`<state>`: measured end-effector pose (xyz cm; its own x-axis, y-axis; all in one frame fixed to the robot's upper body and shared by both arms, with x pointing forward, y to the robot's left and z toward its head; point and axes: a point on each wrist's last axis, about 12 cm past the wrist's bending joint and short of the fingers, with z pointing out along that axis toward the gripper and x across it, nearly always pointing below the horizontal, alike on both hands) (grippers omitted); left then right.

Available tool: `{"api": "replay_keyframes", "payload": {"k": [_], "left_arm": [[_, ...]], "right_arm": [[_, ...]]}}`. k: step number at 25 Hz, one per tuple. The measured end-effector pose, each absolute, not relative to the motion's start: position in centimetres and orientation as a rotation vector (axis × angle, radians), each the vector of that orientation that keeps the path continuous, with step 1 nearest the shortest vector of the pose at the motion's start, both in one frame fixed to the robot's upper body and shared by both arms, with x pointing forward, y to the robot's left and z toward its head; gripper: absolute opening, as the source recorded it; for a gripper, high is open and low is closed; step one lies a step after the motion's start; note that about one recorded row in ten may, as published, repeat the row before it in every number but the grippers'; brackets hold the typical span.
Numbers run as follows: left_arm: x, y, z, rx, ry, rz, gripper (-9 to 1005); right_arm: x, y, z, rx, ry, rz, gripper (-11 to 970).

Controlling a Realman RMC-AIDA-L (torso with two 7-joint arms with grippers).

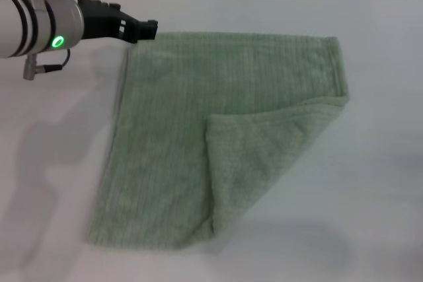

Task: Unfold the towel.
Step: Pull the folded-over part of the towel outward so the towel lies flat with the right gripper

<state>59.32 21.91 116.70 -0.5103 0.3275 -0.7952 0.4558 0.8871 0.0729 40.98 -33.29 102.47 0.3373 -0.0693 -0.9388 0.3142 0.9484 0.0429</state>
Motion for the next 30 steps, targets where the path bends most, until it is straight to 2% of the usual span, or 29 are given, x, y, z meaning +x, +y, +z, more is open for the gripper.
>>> {"api": "replay_keyframes", "payload": {"k": [5,9,14,19,22,26,30], "left_arm": [[59.5,21.8,116.3,0.563,2.165,-0.187,661],[60.0,21.6,114.5,0.568,2.202,-0.182,659],[60.3,21.0,113.9,0.623,2.214,-0.170,502],[60.1,20.2,113.5,0.689,2.213,-0.161,228],[60.1,20.1,113.4,0.698,2.222,-0.161,-2],[60.4,20.1,112.7,0.701,2.263,-0.162,-2],[60.5,20.1,112.5,0.701,2.271,-0.161,-2]], "right_arm": [[40.9,-33.3,102.4,0.230,1.207,-0.251,802],[40.9,-33.3,102.4,0.230,1.209,-0.249,802],[40.9,-33.0,102.4,0.216,1.214,-0.232,802],[41.0,-32.0,102.8,0.169,1.183,-0.179,802],[41.3,-31.0,103.1,0.112,1.165,-0.121,802],[43.0,-28.0,103.9,-0.017,1.160,0.084,802],[44.2,-26.9,104.4,-0.076,1.203,0.202,802]]}}
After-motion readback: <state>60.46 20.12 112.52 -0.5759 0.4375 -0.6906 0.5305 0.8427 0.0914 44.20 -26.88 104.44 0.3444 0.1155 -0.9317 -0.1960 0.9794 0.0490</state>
